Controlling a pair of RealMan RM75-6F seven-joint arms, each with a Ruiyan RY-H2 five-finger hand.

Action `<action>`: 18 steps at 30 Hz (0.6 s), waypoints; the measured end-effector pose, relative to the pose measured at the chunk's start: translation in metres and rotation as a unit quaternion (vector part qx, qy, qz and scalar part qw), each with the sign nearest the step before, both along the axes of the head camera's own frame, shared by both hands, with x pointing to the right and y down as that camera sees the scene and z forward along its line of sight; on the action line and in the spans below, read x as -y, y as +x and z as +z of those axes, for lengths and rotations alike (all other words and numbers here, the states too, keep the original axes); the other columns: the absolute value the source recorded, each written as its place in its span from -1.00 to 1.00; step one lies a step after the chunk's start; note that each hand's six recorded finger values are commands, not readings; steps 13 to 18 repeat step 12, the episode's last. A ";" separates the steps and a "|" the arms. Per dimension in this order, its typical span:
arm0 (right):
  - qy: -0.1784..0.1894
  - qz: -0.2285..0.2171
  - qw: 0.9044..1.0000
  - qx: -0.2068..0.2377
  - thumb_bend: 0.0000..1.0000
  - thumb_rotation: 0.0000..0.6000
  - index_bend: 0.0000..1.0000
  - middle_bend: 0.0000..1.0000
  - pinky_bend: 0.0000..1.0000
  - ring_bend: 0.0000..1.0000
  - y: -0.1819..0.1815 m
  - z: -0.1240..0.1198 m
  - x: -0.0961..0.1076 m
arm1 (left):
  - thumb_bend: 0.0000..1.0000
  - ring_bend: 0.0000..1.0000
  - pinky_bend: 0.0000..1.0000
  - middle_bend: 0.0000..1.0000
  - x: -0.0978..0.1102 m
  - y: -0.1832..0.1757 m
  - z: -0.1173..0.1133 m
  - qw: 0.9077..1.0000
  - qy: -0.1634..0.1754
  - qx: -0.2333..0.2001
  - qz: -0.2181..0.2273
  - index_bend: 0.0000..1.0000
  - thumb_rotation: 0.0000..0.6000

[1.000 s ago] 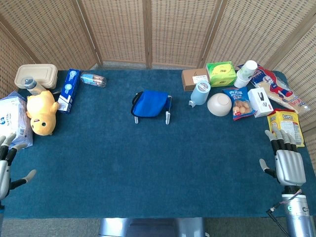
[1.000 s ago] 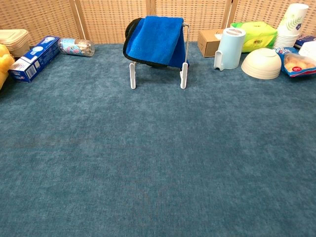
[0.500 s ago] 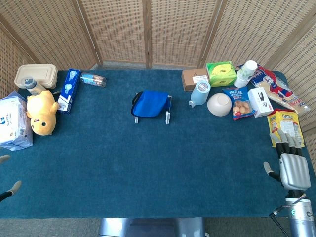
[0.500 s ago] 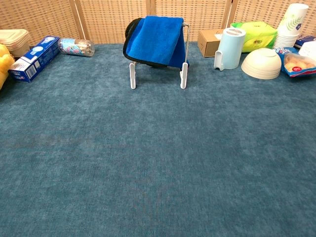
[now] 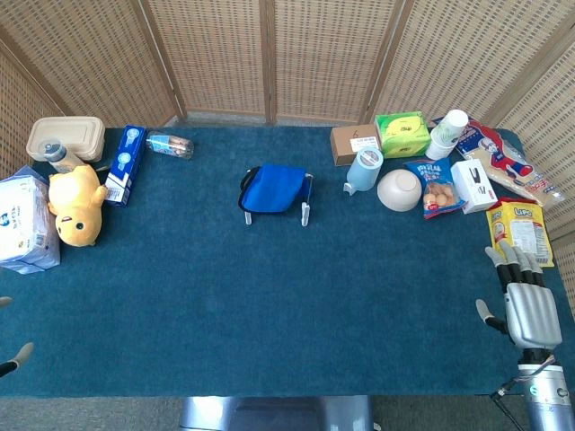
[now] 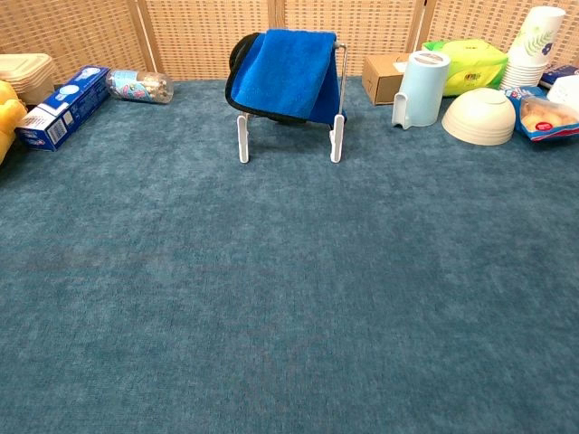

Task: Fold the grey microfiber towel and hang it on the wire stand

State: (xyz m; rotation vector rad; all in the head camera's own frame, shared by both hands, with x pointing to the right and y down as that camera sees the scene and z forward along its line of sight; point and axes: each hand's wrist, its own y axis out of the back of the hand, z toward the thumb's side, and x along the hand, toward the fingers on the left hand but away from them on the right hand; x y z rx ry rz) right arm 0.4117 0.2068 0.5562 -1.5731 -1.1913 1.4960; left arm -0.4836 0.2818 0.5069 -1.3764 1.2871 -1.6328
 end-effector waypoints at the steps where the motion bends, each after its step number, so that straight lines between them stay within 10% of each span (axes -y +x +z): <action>1: 0.000 0.000 1.000 0.000 -0.43 1.00 -0.81 -0.91 -1.00 -1.00 0.000 0.000 -0.001 | -0.65 -1.00 -1.00 -0.73 0.000 0.000 0.000 1.000 0.001 -0.002 0.000 -0.45 1.00; 18: 0.001 0.003 1.000 0.004 -0.44 1.00 -0.81 -0.91 -1.00 -1.00 0.002 -0.002 -0.004 | -0.65 -1.00 -1.00 -0.73 0.002 0.003 -0.002 1.000 0.006 -0.010 0.004 -0.45 1.00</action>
